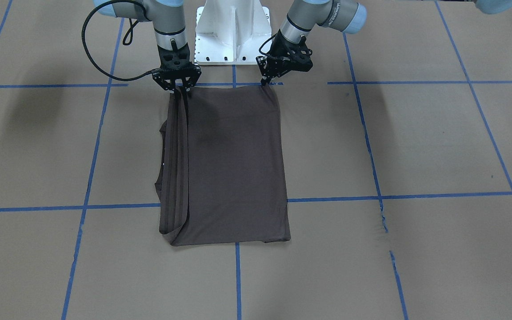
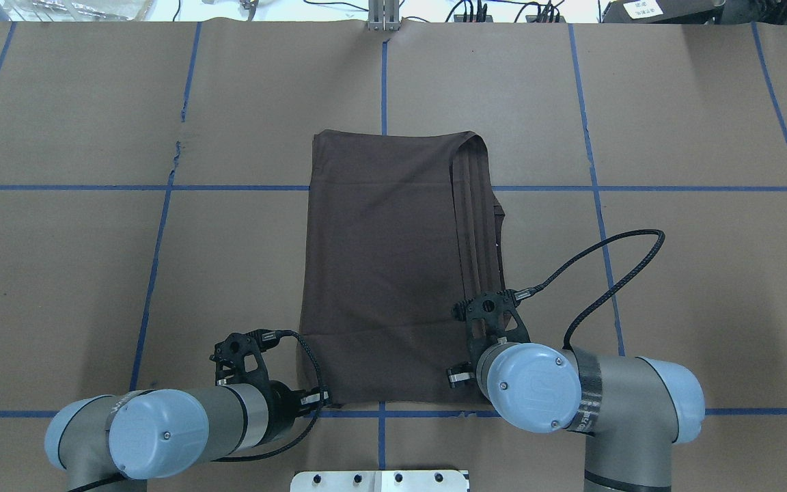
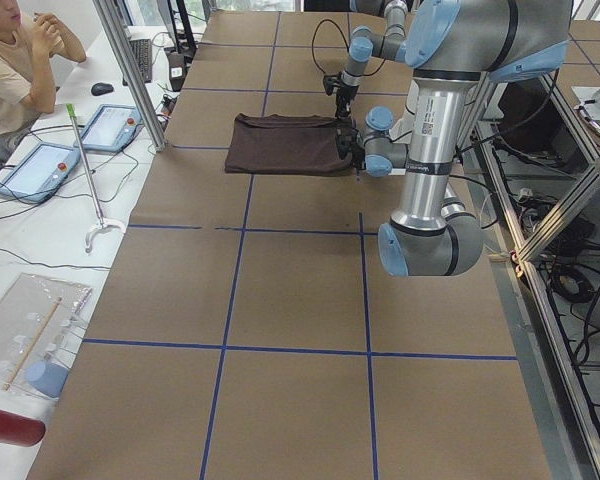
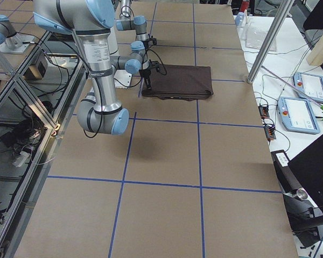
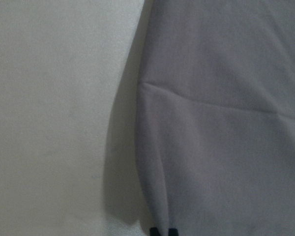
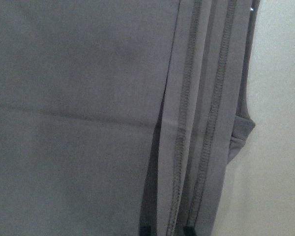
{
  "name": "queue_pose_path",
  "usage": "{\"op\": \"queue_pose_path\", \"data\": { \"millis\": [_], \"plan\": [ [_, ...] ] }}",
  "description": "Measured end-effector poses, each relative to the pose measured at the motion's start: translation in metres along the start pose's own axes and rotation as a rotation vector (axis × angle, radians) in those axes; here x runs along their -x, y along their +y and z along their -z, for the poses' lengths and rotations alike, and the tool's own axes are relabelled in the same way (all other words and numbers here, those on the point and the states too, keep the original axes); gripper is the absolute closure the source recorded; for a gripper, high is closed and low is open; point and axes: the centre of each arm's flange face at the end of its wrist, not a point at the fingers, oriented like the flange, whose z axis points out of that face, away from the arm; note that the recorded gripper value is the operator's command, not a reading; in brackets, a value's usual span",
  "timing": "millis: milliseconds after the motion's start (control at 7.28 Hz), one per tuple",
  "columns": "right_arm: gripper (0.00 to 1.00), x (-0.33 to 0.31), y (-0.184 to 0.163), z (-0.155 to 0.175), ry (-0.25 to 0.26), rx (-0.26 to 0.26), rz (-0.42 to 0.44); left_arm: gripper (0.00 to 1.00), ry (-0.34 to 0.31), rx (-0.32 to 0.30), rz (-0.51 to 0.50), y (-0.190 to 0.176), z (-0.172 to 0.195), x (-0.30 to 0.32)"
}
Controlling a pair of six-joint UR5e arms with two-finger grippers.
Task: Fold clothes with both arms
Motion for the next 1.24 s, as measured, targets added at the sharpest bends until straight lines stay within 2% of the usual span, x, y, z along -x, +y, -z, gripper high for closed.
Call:
{"op": "queue_pose_path", "data": {
  "millis": [275, 961, 1098, 1236],
  "plan": [
    [1.00, 0.000, 0.002, -0.007, 0.011, 0.006, 0.004, 1.00, 0.000, -0.003, 0.001, -0.002, 0.000, 0.000],
    [1.00, -0.013, -0.002, -0.008, 0.023, -0.005, -0.051, 1.00, 0.000, -0.006, -0.002, -0.004, 0.001, 0.000],
    [0.77, -0.026, 0.004, -0.014, 0.043, -0.002, -0.092, 1.00, 0.000, -0.006, -0.003, -0.004, 0.000, 0.000],
    [0.33, -0.036, 0.008, -0.018, 0.059, 0.000, -0.137, 1.00, -0.001, -0.006, -0.004, -0.004, 0.000, 0.000]
  ]
}}
